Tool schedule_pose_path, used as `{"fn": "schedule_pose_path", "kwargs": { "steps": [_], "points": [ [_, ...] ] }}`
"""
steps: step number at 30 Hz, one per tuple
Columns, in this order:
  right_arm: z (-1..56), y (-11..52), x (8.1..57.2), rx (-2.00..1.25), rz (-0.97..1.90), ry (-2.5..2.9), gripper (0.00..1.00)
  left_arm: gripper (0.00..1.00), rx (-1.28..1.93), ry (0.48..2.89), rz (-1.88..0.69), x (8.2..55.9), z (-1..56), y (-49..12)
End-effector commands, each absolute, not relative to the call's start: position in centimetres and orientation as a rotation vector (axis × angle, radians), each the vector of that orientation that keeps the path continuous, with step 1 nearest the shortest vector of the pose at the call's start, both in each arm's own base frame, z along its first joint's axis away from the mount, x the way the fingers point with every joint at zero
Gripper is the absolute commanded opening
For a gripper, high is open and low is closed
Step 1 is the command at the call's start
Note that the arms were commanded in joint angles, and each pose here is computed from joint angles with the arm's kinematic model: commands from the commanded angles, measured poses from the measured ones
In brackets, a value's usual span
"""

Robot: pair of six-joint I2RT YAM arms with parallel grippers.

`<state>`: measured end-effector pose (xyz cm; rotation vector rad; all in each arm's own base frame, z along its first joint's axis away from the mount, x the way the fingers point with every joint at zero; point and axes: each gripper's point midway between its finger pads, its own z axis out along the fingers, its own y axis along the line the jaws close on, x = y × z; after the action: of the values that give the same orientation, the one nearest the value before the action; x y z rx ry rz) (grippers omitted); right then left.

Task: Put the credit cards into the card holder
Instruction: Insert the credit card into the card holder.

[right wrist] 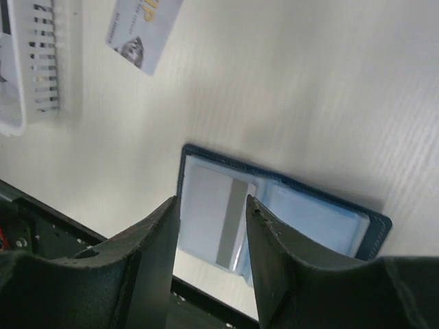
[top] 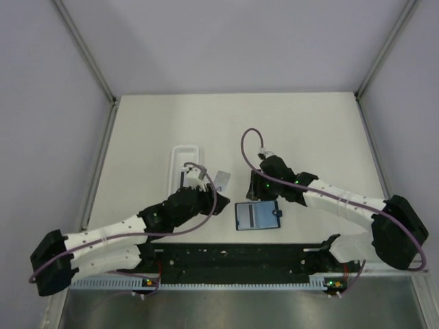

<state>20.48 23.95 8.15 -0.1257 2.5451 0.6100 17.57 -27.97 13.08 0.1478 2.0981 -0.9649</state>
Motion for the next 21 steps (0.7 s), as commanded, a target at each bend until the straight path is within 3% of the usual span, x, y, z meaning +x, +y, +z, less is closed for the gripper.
{"fn": "schedule_pose_path", "kwargs": {
  "steps": [1, 9, 21],
  "points": [
    [11.7, 29.2, 24.6, -0.243, 0.775, 2.424, 0.44, 0.46, 0.075, 2.108, -0.753, 18.2, 12.2, -22.9],
    [10.1, 34.7, 30.6, -0.366, 0.744, 2.425, 0.33, 0.48, -0.005, 2.092, -0.726, 17.4, 12.6, -19.9],
    [6.2, 37.8, 36.8, -0.335, 0.596, 2.460, 0.37, 0.47, -0.026, 2.084, -0.706, 17.0, 12.7, -18.4]
  ]
}}
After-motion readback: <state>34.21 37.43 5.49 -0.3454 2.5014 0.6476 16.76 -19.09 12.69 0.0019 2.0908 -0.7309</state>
